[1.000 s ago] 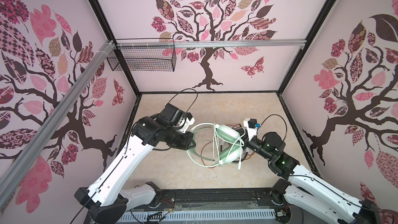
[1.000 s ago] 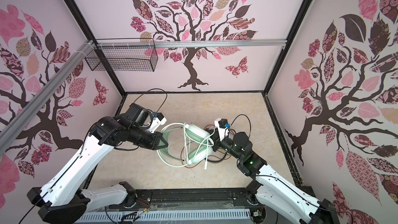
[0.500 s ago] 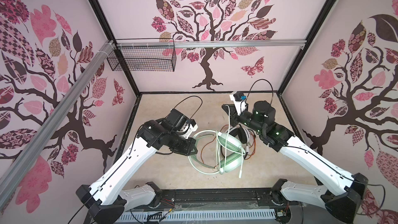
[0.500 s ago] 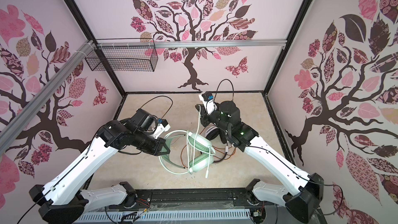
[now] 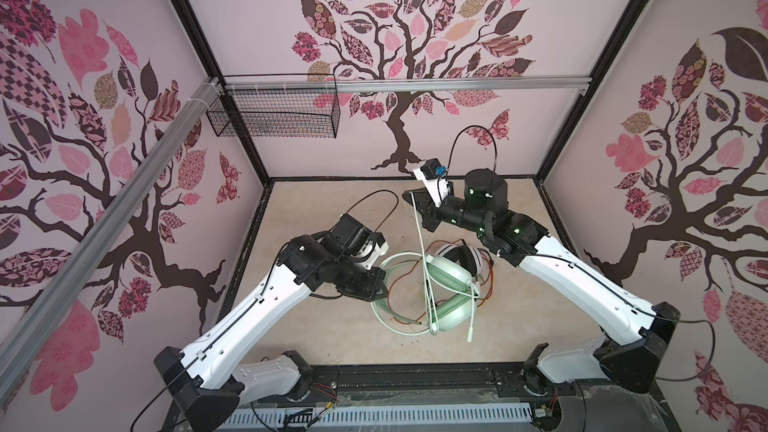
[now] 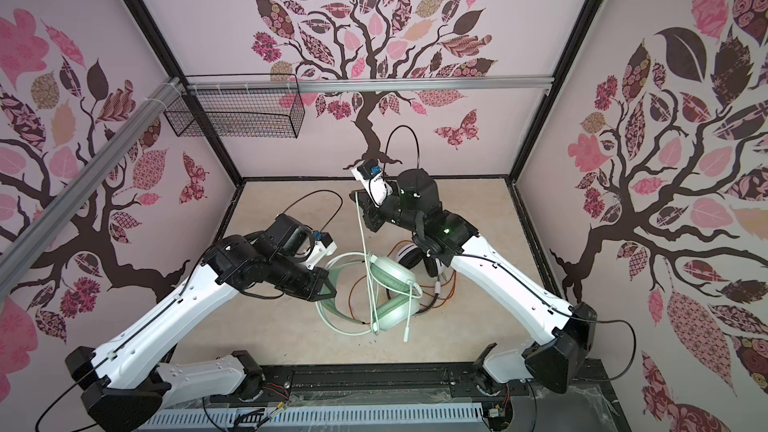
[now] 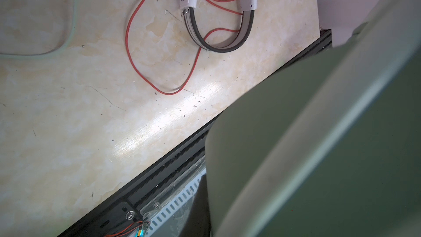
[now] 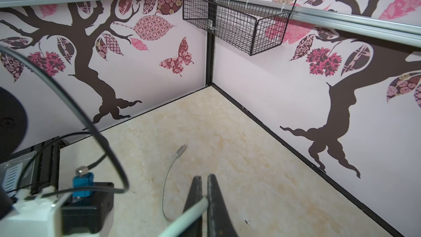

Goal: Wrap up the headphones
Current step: 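Lift the cable up over the headset band with the right gripper, then raise the mint cable high above the headset with the right gripper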

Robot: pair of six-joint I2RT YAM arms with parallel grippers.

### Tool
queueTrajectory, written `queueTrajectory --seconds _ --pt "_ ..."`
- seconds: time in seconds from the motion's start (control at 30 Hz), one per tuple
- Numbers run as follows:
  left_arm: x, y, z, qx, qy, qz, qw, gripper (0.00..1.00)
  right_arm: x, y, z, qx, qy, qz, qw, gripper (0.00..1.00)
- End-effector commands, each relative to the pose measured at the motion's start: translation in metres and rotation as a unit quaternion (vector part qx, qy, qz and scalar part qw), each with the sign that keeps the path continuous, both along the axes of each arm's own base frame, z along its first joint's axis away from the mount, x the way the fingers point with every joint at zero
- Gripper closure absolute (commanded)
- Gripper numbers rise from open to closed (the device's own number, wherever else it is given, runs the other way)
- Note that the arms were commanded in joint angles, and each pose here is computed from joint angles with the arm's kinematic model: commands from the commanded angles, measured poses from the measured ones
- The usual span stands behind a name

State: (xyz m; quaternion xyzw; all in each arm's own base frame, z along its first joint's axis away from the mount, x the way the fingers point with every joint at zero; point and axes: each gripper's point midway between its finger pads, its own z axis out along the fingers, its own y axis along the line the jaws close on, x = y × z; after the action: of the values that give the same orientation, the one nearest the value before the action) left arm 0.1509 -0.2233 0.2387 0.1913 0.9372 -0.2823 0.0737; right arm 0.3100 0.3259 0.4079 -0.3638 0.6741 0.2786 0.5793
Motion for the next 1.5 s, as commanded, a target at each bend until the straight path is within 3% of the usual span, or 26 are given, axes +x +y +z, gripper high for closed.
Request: queueTrajectory --seconds 0.0,0.23,0.83,1.07,1.23,1.47 --pt "0.0 -0.009 -0.004 -0.015 -0.003 -0.015 1.0 1.0 -0.008 0.007 0.019 0.006 -0.021 0.009 1.0 0.99" --pt "0.009 -0.008 -0.013 -0.005 -0.001 -0.003 1.0 1.0 -0.036 0.005 0.023 0.022 -0.027 0.013 0.999 0.99" --pt "0.03 0.018 -0.042 0.013 0.02 0.035 0.999 1.0 -0.06 -0.062 0.078 0.058 -0.075 -0.07 0.993 1.0" --pt "0.047 0.024 -0.045 0.012 0.025 0.063 0.998 1.0 -0.074 -0.06 0.079 0.072 -0.061 -0.037 0.995 1.0" --pt "0.077 0.038 -0.044 -0.01 0.036 0.124 0.992 1.0 -0.085 -0.059 0.076 0.093 -0.048 -0.013 0.994 1.0" --pt "0.096 0.037 -0.043 -0.014 0.035 0.143 0.989 1.0 -0.086 -0.051 0.075 0.086 -0.039 0.003 0.996 1.0"
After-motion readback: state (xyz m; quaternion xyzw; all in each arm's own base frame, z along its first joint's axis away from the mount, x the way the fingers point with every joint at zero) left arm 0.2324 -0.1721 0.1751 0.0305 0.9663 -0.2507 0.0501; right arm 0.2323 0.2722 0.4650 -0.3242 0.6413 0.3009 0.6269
